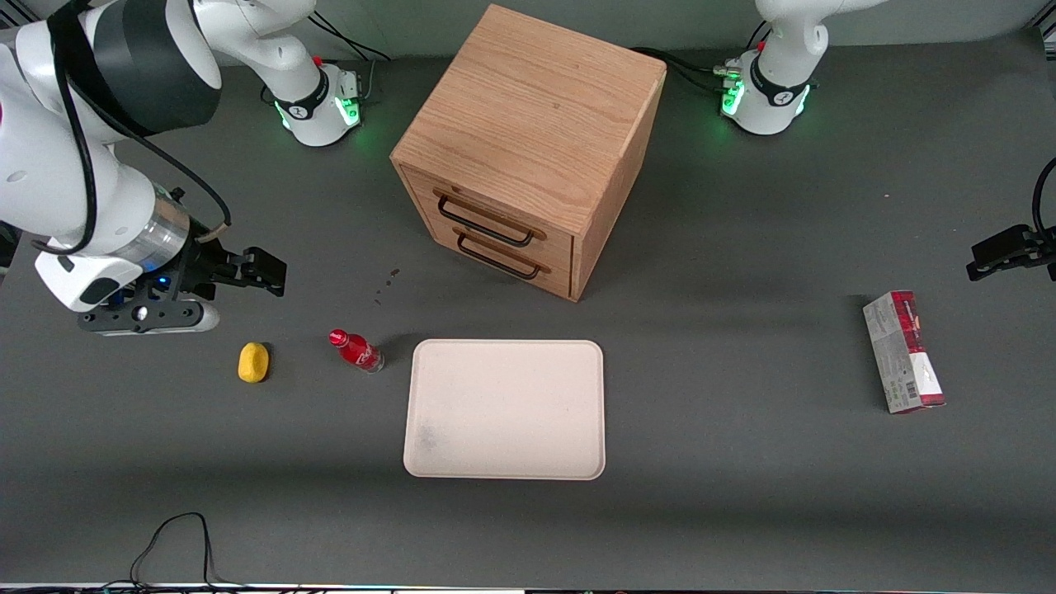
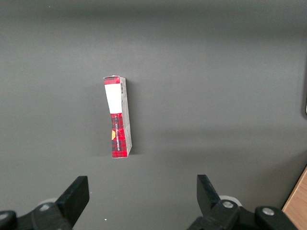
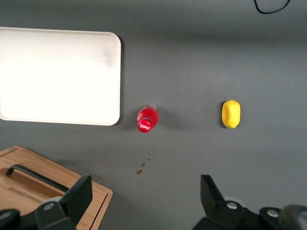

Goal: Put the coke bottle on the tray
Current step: 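Move the open right gripper toward the red Coca-Cola bottle, then lower the right gripper and close it around the bottle's cap end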

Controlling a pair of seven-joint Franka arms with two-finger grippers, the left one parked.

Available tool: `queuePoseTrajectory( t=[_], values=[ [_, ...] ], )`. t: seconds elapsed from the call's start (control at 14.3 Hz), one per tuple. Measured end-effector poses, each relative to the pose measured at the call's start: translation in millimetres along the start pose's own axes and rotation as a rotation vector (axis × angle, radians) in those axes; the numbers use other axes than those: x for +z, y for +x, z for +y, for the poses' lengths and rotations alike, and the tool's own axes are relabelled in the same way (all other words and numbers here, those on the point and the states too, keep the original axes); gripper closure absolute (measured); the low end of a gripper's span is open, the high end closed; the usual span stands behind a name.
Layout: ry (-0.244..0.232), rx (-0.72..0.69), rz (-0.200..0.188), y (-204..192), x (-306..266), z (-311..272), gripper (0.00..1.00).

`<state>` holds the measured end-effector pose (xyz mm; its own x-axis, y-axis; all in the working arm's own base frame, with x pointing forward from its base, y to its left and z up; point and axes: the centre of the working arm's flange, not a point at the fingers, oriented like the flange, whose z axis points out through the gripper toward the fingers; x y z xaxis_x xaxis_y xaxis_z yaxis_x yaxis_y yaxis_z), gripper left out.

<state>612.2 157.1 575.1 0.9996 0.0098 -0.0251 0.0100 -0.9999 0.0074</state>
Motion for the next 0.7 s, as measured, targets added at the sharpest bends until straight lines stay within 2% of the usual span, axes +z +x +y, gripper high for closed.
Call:
queuePoseTrajectory(
  t=[0.35,0.7],
  values=[
    [-0.007,0.003,0.005,25,78,-6,0.00],
    [-0.003,-0.011,0.030,22,155,-15,0.00]
  ],
)
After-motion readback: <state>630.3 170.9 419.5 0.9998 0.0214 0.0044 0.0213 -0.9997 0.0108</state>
